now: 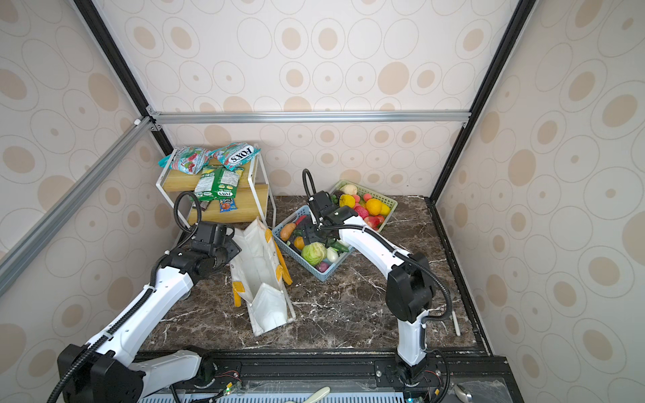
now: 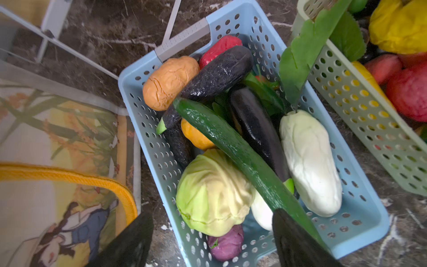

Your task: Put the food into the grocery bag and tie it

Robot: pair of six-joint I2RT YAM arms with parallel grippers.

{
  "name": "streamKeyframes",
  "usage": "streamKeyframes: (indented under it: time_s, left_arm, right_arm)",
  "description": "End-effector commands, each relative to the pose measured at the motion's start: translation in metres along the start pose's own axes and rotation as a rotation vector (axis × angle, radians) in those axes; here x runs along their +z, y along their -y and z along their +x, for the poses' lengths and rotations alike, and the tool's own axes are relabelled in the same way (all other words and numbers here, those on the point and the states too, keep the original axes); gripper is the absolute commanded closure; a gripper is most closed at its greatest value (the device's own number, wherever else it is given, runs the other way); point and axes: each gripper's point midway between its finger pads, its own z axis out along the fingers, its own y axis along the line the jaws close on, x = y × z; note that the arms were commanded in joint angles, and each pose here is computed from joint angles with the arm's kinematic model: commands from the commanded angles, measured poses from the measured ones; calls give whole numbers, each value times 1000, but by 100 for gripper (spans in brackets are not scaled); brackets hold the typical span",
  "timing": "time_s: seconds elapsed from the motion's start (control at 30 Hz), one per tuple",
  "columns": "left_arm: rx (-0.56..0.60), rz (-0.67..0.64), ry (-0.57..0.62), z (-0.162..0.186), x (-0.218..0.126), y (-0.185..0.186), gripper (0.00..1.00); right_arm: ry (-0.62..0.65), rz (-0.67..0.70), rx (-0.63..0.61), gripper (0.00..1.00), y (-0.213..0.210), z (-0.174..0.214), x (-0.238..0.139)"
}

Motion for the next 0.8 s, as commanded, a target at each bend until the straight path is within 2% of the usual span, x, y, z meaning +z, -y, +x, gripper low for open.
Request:
streamKeyframes:
  time_s: [0.0, 0.13, 0.33, 0.5, 0.77]
  left_arm:
    - [170, -53, 31, -16, -7, -3, 33]
    - [246, -78, 19, -15, -6, -6, 33]
    - [294, -94, -21, -5, -2, -14, 33]
    - [319, -115, -29, -3, -3, -18, 35]
    - [343, -127, -17, -10, -6, -16, 36]
  right_arm:
    - [-147, 60, -120, 21, 8, 27, 10]
    - [-163, 111, -155, 25, 16, 24, 15]
    - [-189, 172, -190, 34, 29, 30, 21]
    - [-209, 191, -148, 44, 48, 35, 20]
    - [-231, 174, -169, 46, 61, 40, 24]
